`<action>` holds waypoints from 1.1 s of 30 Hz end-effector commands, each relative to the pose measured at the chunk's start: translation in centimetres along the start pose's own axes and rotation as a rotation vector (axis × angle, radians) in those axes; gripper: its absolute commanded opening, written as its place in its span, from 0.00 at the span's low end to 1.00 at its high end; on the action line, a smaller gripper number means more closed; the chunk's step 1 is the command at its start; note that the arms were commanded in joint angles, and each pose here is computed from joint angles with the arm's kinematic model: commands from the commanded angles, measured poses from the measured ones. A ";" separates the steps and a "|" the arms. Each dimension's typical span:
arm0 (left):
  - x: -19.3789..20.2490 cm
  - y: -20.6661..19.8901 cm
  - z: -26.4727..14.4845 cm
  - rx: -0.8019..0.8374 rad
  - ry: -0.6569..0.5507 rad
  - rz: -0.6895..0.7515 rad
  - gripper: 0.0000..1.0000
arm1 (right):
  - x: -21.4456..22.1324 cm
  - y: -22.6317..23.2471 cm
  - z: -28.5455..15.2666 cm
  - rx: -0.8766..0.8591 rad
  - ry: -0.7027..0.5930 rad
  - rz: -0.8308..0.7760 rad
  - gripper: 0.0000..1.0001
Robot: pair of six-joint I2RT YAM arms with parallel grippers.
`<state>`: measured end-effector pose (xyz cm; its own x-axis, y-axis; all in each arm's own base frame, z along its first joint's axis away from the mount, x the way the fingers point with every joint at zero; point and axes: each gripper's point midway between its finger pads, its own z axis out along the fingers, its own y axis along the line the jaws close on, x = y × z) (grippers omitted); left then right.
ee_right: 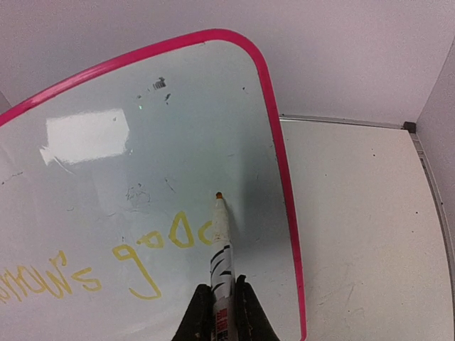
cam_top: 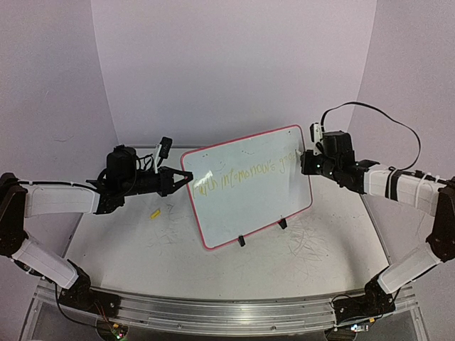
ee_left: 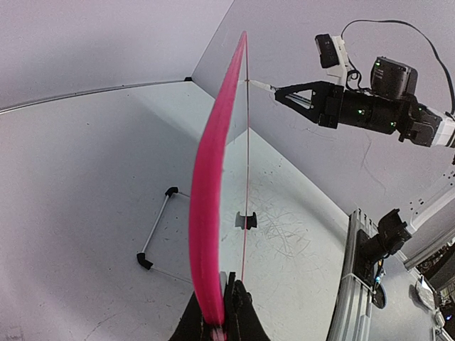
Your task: Write a sentence on the whiteboard
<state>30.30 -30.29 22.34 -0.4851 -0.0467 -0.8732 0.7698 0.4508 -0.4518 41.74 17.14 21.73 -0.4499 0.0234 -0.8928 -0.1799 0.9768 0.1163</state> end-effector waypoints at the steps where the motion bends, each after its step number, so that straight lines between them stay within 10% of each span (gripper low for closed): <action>1: 0.9 0.6 0.1 -0.034 0.043 0.091 0.00 | -2.5 0.8 0.3 -0.014 -0.059 0.008 0.00; 33: 0.7 0.6 0.1 -0.039 0.041 0.088 0.00 | -0.5 -1.0 -3.1 -0.022 -0.051 0.039 0.00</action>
<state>30.22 -30.30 22.24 -0.4819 -0.0390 -0.8753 0.7739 0.4494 -0.4462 39.32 15.71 22.13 -0.4387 0.0385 -0.8978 -0.1829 0.9743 0.1312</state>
